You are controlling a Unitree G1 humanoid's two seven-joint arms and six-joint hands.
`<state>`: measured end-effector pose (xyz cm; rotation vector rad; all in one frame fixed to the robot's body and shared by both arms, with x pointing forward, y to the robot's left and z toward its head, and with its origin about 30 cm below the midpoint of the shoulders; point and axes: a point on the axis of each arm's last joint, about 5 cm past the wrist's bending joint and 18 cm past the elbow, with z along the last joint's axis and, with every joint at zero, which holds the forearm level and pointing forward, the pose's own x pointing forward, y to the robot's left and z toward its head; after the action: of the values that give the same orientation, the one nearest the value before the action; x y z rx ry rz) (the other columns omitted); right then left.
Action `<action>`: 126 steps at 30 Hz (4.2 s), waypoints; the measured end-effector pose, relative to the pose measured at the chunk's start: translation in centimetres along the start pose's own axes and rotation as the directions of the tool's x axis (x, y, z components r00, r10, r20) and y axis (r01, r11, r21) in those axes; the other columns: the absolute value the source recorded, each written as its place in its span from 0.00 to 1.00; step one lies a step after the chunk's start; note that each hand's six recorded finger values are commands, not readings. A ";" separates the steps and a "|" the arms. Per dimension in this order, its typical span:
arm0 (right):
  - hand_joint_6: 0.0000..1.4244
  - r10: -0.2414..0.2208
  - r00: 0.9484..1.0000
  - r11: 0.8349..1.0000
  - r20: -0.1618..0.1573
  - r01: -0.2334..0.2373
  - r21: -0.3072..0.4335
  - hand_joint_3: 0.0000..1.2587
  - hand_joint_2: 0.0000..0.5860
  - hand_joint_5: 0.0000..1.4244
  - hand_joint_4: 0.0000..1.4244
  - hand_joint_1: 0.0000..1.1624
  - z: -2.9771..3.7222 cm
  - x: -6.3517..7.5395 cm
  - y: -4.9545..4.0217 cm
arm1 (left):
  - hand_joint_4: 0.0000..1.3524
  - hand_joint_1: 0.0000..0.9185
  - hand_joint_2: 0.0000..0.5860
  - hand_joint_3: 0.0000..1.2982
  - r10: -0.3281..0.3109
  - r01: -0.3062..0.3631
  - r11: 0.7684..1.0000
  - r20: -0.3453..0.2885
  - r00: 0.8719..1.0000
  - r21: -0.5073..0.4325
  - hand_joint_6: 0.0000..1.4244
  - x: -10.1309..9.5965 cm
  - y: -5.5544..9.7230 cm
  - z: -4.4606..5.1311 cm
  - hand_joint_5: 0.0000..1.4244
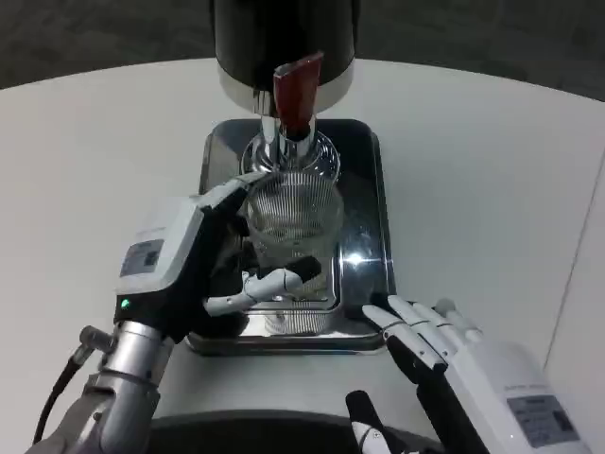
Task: Grasp the cup under the faucet to collect the drink, then remove the cup.
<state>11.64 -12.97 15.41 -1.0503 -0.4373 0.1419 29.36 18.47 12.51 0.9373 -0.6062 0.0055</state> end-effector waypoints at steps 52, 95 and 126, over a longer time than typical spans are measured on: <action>0.13 -0.072 0.993 0.997 -0.093 0.073 0.011 0.16 0.87 0.10 0.08 0.35 1.20 0.0 0.01 | 0.00 0.00 0.32 0.00 -0.098 0.370 0.724 0.443 0.891 -0.582 0.01 4.9 15.4 4.93 0.03; 0.11 -0.064 0.960 0.980 -0.271 0.112 0.165 0.00 0.54 0.00 0.00 0.41 1.16 1.3 -0.03 | 0.00 0.00 0.29 0.00 -0.416 0.508 0.861 0.539 0.733 -0.027 0.04 4.3 15.6 7.28 0.07; 0.03 -0.067 0.978 0.908 -0.199 0.143 0.394 0.00 0.35 0.00 0.00 0.53 -0.85 8.8 2.79 | 0.00 0.00 0.31 0.00 -0.404 0.470 0.883 0.501 0.765 -0.006 0.04 2.3 16.0 8.21 0.07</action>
<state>20.25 -9.45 15.13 -0.6193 -0.2807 0.0361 23.17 21.35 29.31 0.9358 -0.8273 -0.7111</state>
